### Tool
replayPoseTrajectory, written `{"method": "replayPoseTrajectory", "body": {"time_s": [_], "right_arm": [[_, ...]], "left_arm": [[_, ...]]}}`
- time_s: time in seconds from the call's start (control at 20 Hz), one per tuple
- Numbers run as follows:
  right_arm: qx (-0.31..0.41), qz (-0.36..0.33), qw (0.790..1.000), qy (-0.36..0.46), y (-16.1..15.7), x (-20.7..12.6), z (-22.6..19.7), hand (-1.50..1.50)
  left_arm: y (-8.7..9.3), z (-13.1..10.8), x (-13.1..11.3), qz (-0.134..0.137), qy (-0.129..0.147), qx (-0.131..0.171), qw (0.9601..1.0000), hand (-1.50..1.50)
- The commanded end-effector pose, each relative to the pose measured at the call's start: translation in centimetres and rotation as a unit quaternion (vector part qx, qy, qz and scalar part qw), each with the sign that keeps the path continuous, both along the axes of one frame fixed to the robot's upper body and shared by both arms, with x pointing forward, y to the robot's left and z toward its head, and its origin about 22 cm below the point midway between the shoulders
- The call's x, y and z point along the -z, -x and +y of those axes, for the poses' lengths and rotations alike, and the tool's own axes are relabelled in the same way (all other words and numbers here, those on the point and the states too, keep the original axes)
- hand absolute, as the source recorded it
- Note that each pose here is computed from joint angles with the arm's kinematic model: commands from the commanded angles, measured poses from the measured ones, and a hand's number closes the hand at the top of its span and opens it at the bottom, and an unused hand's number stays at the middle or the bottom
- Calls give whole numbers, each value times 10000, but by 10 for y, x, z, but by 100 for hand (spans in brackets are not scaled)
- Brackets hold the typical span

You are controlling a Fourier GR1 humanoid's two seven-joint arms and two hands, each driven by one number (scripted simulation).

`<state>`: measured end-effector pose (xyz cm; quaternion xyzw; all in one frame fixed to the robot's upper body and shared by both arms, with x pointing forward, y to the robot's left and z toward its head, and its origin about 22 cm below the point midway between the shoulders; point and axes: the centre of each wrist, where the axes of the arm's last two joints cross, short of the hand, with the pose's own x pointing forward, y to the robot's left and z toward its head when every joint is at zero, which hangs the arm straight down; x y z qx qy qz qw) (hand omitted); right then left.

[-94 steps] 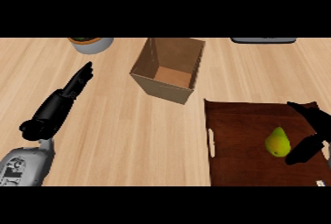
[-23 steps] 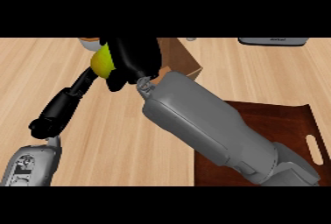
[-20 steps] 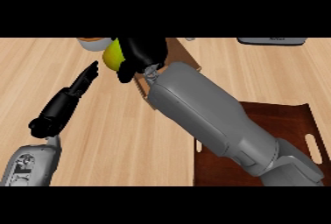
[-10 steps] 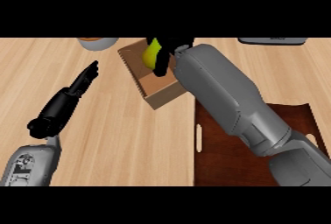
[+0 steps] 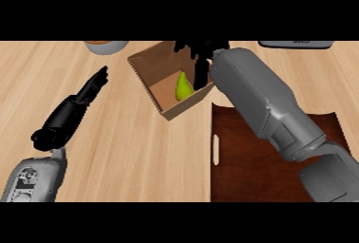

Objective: Pick the pear from the tray and place it in the cardboard box

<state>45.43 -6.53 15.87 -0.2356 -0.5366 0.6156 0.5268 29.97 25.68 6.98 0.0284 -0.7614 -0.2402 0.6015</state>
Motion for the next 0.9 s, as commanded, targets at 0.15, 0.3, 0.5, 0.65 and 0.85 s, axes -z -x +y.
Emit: {"method": "replayPoseTrajectory", "body": {"time_s": [0.15, 0.3, 0.5, 0.65, 0.85], "right_arm": [[-407, -432, 9745, -2164, -1, -11, 0, -150], [26, -246, 9131, -4070, -6, -26, -15, -150], [947, 133, 8428, -5296, -8, -2, -28, -150], [1239, 166, 8237, -5531, -16, -3, -58, -150], [1528, -220, 8047, -5732, -22, 4, -105, -150]], "left_arm": [[-1, -6, -1, 4, 9, -26, 10000, 0], [1, 3, -2, 25, 18, -38, 10000, 0], [1, 0, -1, -4, 0, -36, 10000, 0], [0, 0, 3, 23, 52, -36, 10000, 0], [-2, -8, -5, -85, -63, 0, 9999, 0]]}}
